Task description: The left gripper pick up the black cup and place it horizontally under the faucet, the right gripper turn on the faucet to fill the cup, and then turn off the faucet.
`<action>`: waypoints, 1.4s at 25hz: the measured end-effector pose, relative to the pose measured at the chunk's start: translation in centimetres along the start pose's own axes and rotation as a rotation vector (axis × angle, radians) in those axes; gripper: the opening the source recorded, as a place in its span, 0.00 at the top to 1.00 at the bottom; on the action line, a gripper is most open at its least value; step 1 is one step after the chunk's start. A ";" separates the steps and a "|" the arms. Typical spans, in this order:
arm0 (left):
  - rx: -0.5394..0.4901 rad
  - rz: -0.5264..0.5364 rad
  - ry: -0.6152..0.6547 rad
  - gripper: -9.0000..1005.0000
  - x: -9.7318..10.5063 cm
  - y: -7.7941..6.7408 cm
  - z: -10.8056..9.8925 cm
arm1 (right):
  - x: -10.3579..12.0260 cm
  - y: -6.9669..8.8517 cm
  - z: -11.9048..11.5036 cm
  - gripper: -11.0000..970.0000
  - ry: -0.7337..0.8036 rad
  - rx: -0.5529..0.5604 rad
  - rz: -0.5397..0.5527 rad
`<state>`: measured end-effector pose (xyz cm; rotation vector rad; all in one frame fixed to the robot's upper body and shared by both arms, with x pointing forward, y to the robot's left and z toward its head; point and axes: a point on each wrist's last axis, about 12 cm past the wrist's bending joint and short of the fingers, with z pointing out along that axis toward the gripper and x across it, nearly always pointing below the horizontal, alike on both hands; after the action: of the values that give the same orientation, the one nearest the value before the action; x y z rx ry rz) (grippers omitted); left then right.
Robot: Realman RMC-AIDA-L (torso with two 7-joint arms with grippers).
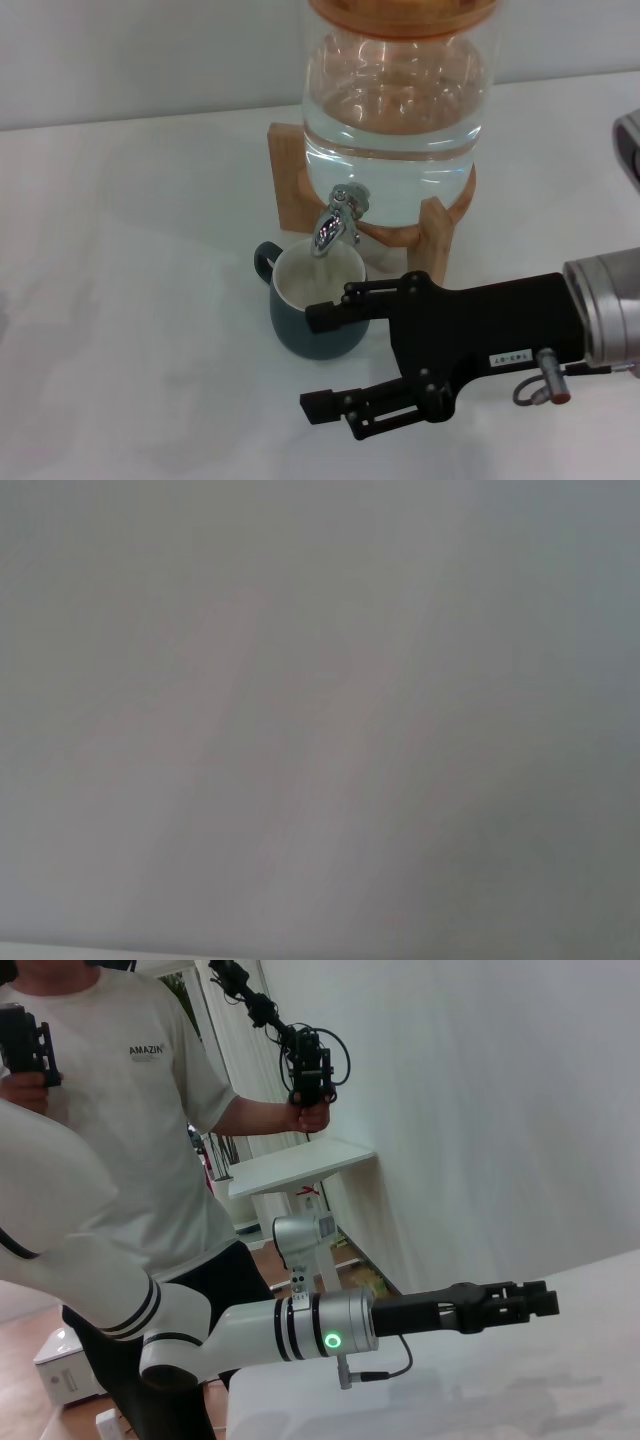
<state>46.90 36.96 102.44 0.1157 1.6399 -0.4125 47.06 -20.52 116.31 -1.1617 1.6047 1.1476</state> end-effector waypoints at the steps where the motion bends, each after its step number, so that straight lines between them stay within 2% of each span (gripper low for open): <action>1: 0.001 -0.001 0.000 0.42 0.0 0.0 0.0 | 0.0 0.0 0.2 0.16 0.000 0.002 0.001; 10: 0.000 -0.003 0.001 0.42 0.1 -0.2 0.0 | 0.1 0.1 1.9 0.16 0.004 0.014 0.001; 17: 0.003 -0.002 0.001 0.42 0.1 -0.2 0.0 | 0.3 -0.7 3.7 0.16 0.005 0.101 0.000; 35: 0.002 -0.001 0.004 0.42 0.2 -0.2 -0.1 | 0.8 -2.2 3.2 0.16 0.001 0.208 0.017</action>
<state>46.74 36.76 102.28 0.1176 1.6438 -0.4148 49.34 -17.92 114.38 -1.0155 1.6933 0.9642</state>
